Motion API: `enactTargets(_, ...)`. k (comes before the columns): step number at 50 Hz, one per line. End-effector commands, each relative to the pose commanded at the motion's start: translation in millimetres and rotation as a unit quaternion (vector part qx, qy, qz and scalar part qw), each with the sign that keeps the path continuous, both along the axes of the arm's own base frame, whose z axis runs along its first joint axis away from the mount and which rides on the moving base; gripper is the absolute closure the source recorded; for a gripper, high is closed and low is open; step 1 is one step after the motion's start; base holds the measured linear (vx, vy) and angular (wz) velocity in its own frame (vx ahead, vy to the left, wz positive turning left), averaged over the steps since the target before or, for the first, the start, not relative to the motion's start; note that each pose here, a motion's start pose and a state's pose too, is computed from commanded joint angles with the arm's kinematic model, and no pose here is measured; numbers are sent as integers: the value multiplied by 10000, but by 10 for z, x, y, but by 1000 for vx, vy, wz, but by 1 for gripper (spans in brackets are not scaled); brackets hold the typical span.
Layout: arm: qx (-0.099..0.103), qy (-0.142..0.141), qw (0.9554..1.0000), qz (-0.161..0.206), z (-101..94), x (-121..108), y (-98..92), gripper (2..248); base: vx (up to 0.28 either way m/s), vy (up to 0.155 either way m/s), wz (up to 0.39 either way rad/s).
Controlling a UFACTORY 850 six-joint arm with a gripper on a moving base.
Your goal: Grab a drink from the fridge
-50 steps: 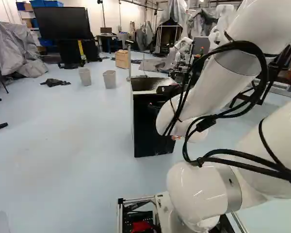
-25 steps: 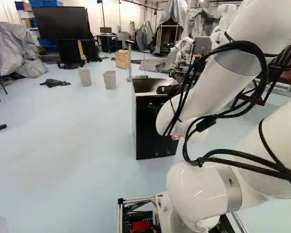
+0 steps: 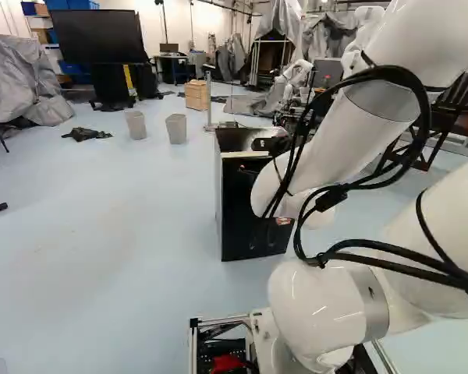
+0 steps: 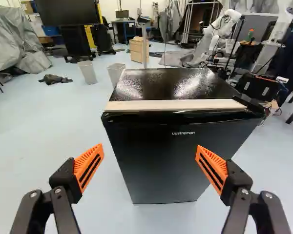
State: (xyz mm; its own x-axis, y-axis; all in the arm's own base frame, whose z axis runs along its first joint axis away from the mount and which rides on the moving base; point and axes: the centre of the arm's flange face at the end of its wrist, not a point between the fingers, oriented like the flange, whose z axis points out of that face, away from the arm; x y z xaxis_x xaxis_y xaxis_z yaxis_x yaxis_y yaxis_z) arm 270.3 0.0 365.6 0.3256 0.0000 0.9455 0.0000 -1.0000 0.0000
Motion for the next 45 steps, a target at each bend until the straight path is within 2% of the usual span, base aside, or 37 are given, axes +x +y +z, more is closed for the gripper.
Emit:
enactTargets(29, 0, 0, 10000, 0, 0, 0, 0, 3, 31, 37, -21)
enactTargets(45, 0, 0, 10000, 0, 0, 0, 0, 3, 4, 66, -11)
